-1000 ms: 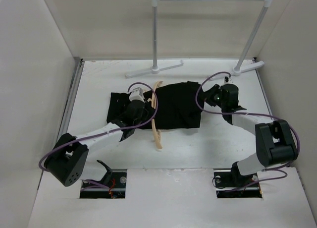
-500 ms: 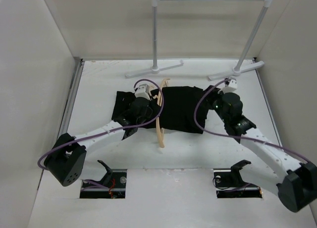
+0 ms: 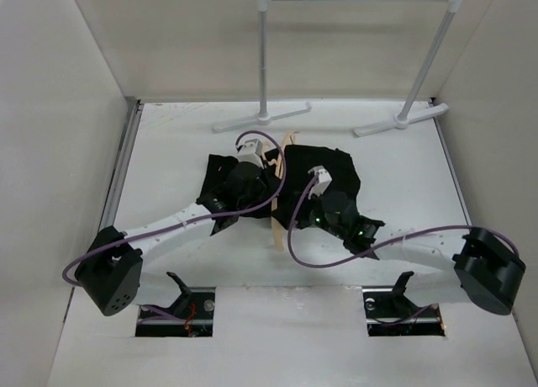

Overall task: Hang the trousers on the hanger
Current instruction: Place trousers on hanger

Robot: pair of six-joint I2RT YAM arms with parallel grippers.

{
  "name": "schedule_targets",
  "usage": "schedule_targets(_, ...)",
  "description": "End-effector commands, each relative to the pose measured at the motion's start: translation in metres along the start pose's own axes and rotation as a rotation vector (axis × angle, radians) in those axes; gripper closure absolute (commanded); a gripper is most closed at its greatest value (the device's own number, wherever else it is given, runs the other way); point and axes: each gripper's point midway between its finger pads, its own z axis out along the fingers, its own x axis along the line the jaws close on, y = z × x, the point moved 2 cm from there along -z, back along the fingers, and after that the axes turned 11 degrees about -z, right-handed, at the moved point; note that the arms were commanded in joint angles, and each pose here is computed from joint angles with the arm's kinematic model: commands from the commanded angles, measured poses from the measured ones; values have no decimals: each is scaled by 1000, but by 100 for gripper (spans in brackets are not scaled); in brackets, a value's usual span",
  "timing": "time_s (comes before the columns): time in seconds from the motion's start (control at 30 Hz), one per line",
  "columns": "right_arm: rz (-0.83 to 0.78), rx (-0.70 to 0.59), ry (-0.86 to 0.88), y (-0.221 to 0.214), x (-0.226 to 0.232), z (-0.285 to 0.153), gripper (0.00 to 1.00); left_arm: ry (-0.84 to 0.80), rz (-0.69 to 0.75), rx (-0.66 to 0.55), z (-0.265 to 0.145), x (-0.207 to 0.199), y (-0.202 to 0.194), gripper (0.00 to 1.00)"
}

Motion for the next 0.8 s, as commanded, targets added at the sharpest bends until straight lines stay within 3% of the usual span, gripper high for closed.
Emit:
schedule_targets(0.0, 26, -161, 107, 48, 33, 15, 31, -135, -17, -78, -15, -50, 27, 96)
schedule_targets(0.13, 35, -170, 114, 49, 35, 28, 41, -135, -13, -75, -19, -55, 22, 96)
schedule_targets(0.3, 70, -218, 120, 53, 36, 29, 75, -146, -16, -82, -26, -62, 24, 96)
schedule_targets(0.37, 89, -236, 127, 55, 37, 22, 81, -149, -23, -98, -31, -66, 31, 94)
schedule_targets(0.5, 121, -281, 141, 61, 38, 5, 88, -184, -42, -145, -47, -79, 54, 68)
schedule_targets(0.6, 143, -309, 172, 67, 42, -7, 91, -227, -54, -172, -61, -90, 67, 38)
schedule_targets(0.77, 148, -376, 201, 94, 43, -29, 93, -302, -69, -222, -93, -101, 85, 10)
